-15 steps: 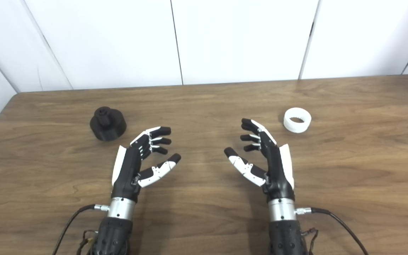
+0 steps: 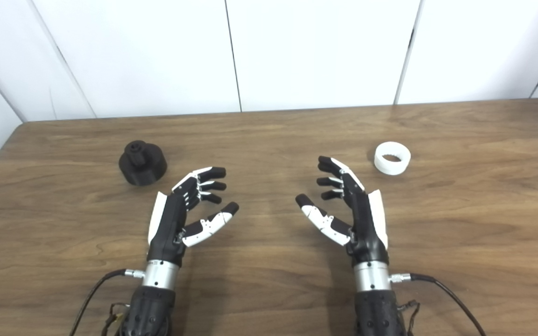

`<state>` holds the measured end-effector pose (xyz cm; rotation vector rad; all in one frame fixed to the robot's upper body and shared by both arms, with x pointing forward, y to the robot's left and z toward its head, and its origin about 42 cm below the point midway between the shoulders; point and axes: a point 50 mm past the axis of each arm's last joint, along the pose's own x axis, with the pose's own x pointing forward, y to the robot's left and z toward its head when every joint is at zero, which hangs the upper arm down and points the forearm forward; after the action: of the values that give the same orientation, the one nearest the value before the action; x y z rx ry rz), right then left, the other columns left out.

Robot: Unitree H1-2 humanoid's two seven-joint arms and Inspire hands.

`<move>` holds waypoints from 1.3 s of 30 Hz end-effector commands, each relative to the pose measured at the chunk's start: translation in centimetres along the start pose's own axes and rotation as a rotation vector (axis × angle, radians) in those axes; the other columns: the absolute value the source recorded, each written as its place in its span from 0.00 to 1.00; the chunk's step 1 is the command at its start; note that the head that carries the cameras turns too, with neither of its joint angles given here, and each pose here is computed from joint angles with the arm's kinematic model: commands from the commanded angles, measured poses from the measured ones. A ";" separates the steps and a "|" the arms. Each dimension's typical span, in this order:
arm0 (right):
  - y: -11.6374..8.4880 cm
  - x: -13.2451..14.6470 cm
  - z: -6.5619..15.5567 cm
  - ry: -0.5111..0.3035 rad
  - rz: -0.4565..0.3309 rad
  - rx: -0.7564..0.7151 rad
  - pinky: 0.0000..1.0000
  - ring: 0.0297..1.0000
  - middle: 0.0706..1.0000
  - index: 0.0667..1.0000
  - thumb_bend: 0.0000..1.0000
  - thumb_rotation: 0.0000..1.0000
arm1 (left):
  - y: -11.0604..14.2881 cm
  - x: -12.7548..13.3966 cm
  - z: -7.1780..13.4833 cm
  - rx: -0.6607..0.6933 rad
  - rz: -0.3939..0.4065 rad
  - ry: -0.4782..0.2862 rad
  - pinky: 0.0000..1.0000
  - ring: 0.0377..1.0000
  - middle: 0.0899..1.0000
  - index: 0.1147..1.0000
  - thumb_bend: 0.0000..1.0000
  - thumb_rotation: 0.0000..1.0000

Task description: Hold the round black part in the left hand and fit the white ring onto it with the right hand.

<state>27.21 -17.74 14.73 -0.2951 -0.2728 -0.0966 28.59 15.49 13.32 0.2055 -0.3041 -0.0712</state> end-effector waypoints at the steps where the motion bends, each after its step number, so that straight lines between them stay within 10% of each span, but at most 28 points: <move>1: -0.9 0.4 0.9 -0.079 -0.014 0.012 0.57 0.69 0.78 0.79 0.59 0.35 | -1.4 1.3 1.8 -0.003 0.009 -0.069 0.56 0.67 0.73 0.66 0.60 0.15; 21: -2.3 0.9 -0.3 -0.088 0.001 0.014 0.54 0.67 0.76 0.77 0.62 0.34 | -2.6 1.7 1.6 0.039 0.017 -0.075 0.56 0.70 0.75 0.67 0.60 0.12; 39: -2.4 0.8 -0.4 -0.088 0.001 0.006 0.54 0.66 0.76 0.77 0.62 0.34 | 2.1 3.4 2.7 0.303 0.136 -0.103 0.72 0.84 0.84 0.71 0.67 0.24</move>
<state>27.55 -20.39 14.24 -0.2943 -0.2949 -0.0869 30.12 16.34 14.84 0.4540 -0.3434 0.0676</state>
